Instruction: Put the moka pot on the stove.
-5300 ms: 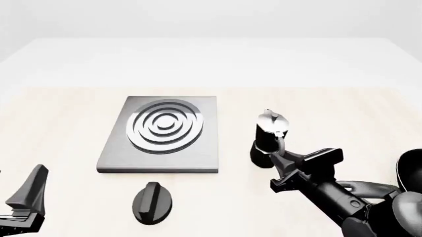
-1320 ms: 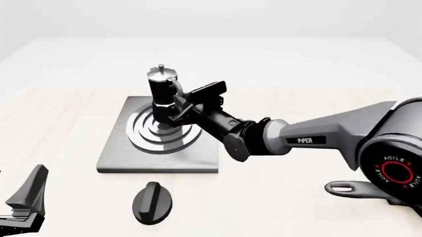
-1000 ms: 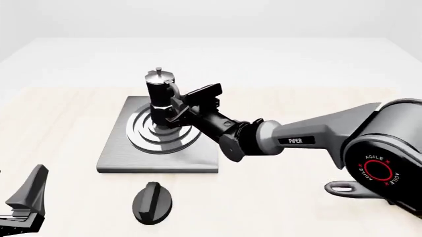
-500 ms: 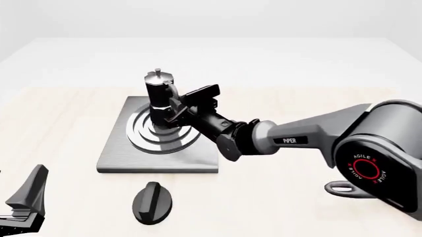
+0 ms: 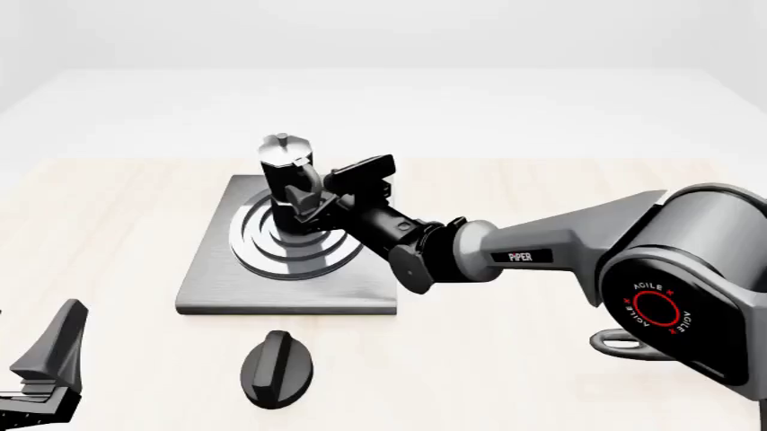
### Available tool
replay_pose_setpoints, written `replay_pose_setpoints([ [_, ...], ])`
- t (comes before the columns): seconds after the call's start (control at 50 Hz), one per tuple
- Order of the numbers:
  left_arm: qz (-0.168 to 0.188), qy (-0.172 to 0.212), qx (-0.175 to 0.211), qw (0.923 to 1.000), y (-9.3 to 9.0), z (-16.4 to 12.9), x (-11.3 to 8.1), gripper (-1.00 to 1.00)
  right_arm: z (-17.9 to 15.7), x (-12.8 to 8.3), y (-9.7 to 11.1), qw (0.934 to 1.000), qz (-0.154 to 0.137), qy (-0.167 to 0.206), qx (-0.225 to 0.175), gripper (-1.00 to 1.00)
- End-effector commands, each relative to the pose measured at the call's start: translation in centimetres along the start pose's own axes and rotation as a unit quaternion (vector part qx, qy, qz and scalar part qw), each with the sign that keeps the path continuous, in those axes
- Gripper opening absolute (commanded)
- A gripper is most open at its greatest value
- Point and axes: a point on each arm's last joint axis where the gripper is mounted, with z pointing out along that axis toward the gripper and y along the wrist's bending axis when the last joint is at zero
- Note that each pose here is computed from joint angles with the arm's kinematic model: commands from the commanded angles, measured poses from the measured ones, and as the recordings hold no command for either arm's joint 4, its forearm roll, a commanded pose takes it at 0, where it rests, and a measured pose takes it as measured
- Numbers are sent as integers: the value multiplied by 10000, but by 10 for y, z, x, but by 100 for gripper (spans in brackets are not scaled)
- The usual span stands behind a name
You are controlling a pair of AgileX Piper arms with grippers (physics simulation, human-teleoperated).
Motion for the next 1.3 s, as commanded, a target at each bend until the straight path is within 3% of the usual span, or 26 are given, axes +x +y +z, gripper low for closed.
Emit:
replay_pose_setpoints([
  [0.02,0,0,0,10000,0,0,0,100,1,0,0,10000,8,13,3,100],
  [0.48,0,0,0,10000,0,0,0,100,-7,-7,7,10000,-29,-4,-64,100],
  [1.3,0,0,0,10000,0,0,0,100,-72,-48,7,9989,-358,-283,-47,100],
])
